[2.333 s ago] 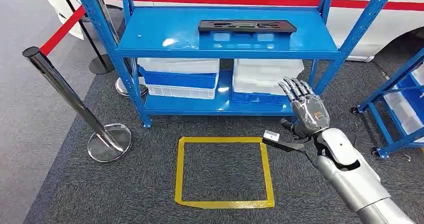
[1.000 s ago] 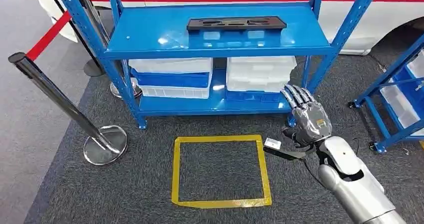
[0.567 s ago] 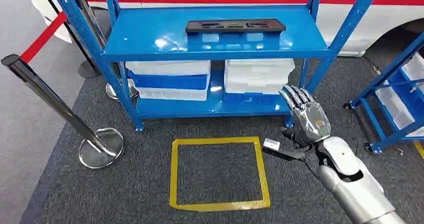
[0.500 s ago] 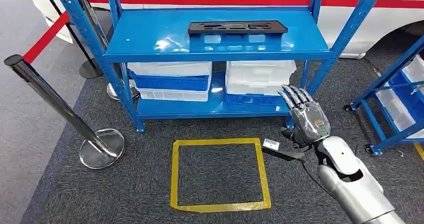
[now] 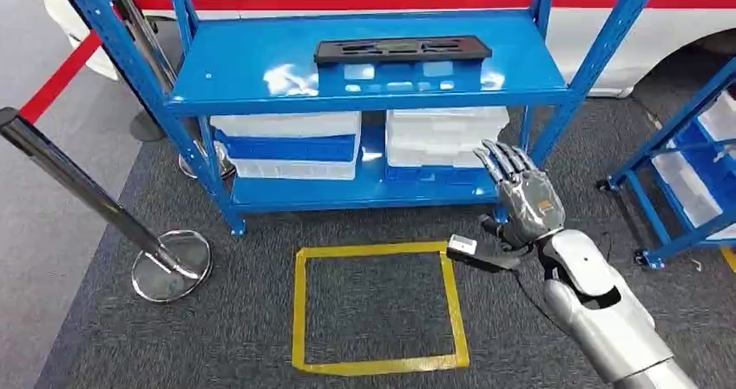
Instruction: Take the parts from the cabinet and place them on the table.
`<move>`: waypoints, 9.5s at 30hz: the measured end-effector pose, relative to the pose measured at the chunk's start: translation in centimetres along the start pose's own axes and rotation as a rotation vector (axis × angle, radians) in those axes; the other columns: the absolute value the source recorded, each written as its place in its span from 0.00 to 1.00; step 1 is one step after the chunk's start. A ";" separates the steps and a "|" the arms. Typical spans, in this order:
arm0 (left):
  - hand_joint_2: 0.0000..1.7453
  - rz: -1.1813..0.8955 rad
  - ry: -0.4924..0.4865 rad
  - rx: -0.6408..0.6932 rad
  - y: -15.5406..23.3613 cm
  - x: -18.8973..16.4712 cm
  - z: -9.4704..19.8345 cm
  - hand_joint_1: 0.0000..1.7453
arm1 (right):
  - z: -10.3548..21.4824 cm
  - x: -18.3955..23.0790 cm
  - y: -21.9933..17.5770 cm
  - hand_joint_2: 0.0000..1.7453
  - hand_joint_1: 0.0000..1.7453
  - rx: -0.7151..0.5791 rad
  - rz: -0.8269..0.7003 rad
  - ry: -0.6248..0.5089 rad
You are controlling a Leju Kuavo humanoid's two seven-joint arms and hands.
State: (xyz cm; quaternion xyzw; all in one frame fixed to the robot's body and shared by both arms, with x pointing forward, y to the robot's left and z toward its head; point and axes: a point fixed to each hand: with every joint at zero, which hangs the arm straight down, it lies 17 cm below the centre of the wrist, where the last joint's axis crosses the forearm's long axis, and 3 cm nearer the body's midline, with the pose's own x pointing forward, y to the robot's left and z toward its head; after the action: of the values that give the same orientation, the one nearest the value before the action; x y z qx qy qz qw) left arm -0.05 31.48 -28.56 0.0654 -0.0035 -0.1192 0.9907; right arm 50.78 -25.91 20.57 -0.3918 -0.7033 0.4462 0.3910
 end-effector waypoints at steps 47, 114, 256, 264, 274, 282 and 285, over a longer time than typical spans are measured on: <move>0.00 0.000 -0.012 -0.005 -0.9 0.4 0.1 0.00 | -2.6 4.0 -0.6 1.00 0.00 -0.023 -0.038 -0.037; 0.00 -0.004 -0.023 -0.001 -0.9 0.8 0.1 0.00 | -1.3 0.1 6.7 1.00 0.00 0.164 -0.018 0.089; 1.00 0.023 -0.097 -0.090 -3.8 2.5 0.7 0.00 | 4.3 18.0 -9.8 1.00 1.00 -0.065 -0.465 -0.556; 1.00 0.043 -0.059 -0.116 -1.5 1.3 0.5 0.00 | 0.0 24.3 -8.1 1.00 1.00 -0.040 -0.542 -0.564; 1.00 0.044 -0.045 -0.093 -0.6 0.3 0.4 0.00 | -1.8 27.5 -8.8 1.00 1.00 -0.052 -0.574 -0.608; 1.00 0.043 -0.069 -0.075 -0.2 1.0 0.3 0.00 | -1.8 27.4 -8.4 1.00 1.00 -0.054 -0.577 -0.597; 1.00 0.041 -0.076 -0.076 -0.3 1.2 0.3 0.00 | -1.6 26.9 -8.5 1.00 1.00 -0.058 -0.575 -0.589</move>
State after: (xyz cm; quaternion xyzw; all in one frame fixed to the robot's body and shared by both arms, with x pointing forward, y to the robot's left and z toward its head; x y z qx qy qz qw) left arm 1.08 30.89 -28.29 0.0232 -0.0381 -0.1013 0.9939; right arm 40.11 -3.68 34.36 -0.0457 -0.8781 0.3920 0.2705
